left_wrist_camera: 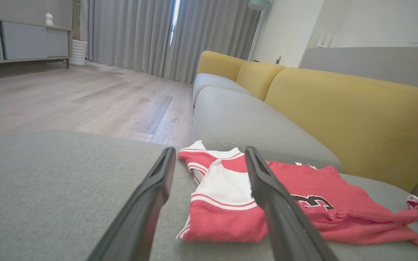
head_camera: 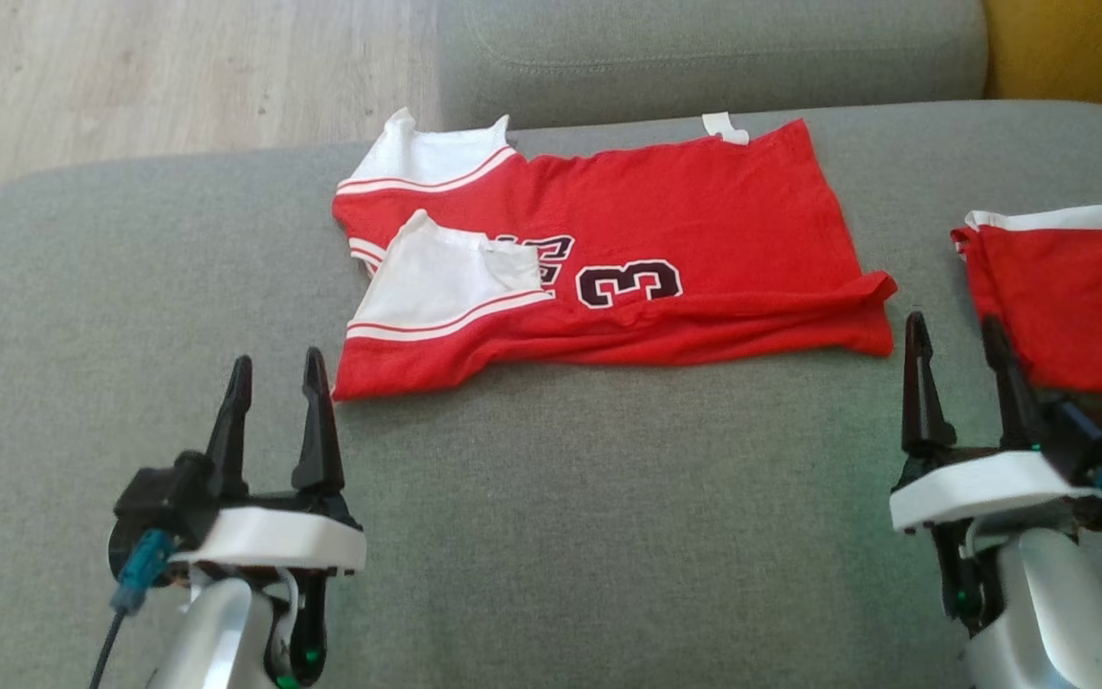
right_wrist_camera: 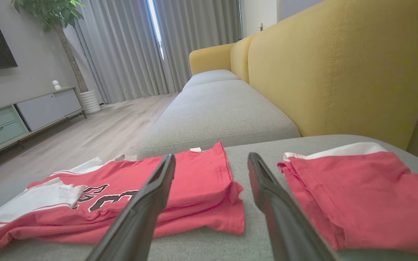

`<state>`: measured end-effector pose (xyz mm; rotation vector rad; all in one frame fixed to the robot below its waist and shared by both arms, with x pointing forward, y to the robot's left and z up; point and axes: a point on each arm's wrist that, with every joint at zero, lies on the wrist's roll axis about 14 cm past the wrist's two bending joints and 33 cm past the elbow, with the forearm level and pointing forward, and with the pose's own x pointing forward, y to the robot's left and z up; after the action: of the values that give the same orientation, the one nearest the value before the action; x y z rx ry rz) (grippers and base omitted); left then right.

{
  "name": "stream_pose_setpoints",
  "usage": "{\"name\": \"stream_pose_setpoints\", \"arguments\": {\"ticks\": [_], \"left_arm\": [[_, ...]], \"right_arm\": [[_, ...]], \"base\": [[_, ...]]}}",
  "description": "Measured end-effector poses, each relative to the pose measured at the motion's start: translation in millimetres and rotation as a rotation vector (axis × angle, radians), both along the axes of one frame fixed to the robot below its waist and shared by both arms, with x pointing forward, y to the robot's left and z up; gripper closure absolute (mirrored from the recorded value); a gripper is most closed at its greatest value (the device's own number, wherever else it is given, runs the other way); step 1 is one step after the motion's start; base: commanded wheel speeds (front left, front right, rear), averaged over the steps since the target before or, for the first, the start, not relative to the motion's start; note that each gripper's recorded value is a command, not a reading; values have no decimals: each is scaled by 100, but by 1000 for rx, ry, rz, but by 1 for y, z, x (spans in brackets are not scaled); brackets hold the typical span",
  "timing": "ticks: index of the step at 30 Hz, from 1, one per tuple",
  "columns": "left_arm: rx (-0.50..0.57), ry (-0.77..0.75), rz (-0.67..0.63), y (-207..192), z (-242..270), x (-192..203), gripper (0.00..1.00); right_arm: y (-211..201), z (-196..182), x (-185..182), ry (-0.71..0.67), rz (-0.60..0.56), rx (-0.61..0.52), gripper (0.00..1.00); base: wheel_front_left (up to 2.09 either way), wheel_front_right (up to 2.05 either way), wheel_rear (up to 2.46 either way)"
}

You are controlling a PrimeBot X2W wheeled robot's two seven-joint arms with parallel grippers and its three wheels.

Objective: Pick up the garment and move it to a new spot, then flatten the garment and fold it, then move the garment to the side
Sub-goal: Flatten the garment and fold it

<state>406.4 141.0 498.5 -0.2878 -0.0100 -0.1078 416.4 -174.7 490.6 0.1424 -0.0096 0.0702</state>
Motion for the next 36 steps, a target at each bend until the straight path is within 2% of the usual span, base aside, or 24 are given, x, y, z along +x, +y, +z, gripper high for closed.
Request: {"name": "stream_pose_setpoints", "arguments": {"ticks": [6,12,18,23,27,36], "left_arm": [[27,72,16,4,-26,4,0],[65,131,15,6,-43,29,0],[120,335,-30,1,-89,48,0],[113,439,-86,-11,-112,55,0],[117,498,-120,-20,-124,56,0],[161,612,-86,-14,-140,62,0]], "right_arm": [[7,-5,1,6,16,8,0],[14,-16,6,30,37,15,0],[17,-20,17,41,50,9,0],[13,-27,17,59,41,12,0],[8,-31,16,71,28,11,0],[7,-32,19,73,23,22,0]], "base": [[0,0,0],[0,0,0],[0,0,0],[0,0,0],[0,0,0],[0,0,0]]}}
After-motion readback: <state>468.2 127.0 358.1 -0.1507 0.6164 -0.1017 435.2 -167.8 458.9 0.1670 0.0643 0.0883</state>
